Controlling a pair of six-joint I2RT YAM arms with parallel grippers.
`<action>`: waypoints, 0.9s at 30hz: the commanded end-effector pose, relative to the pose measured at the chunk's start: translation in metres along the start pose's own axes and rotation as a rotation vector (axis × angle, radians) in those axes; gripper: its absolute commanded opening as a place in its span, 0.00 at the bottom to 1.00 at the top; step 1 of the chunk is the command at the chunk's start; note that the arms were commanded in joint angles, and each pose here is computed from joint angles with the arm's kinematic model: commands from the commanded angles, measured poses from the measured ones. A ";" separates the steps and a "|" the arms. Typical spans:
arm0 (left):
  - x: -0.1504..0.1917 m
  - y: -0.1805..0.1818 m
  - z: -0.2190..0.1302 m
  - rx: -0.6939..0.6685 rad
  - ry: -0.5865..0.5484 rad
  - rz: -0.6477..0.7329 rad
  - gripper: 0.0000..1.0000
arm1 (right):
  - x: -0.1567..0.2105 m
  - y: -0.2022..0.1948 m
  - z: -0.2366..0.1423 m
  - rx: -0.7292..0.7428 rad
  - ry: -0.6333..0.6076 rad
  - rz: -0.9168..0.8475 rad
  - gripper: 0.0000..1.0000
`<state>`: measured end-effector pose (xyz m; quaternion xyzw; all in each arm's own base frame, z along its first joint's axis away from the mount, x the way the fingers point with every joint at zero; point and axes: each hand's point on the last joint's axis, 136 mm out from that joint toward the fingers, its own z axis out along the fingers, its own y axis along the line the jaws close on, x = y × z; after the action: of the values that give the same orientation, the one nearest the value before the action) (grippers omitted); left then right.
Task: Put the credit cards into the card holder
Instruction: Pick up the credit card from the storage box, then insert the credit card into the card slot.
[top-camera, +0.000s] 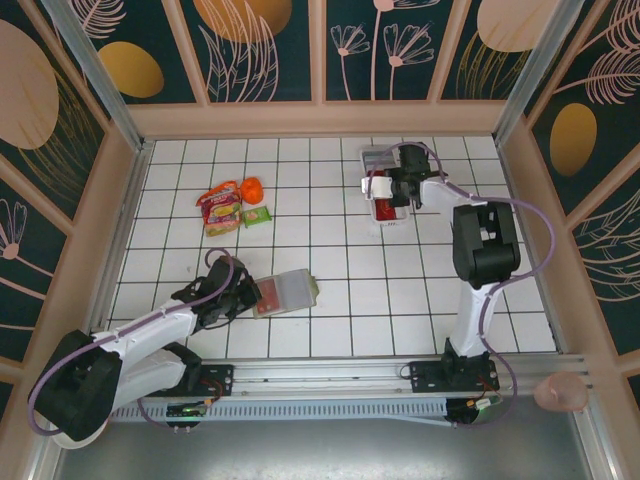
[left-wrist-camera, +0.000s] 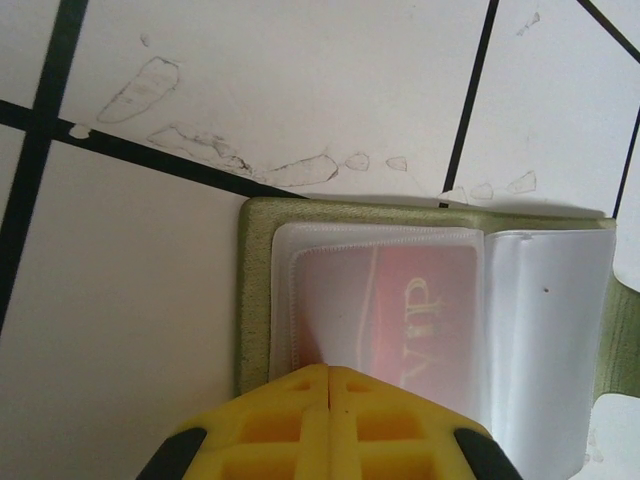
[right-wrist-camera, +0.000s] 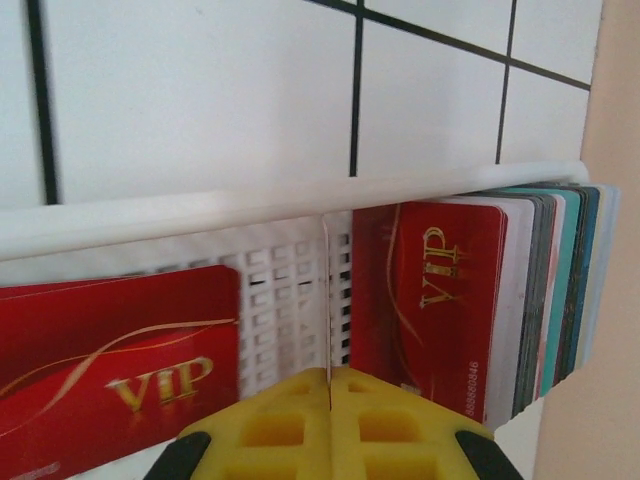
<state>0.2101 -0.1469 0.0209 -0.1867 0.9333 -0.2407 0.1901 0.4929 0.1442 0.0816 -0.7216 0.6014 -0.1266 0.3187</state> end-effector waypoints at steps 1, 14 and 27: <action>0.005 0.003 0.000 0.004 0.016 -0.008 0.00 | -0.025 -0.011 -0.042 0.021 -0.062 0.057 0.00; 0.009 0.008 0.000 0.005 0.018 -0.008 0.00 | -0.184 -0.014 -0.187 0.019 -0.521 1.096 0.00; 0.012 0.012 0.001 0.001 0.026 -0.010 0.00 | -0.290 0.186 -0.127 -0.803 -0.351 1.887 0.00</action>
<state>0.2070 -0.1472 0.0202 -0.1838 0.9301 -0.2517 0.1945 0.2002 0.3486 0.1115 -0.1059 0.8837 0.4330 0.1427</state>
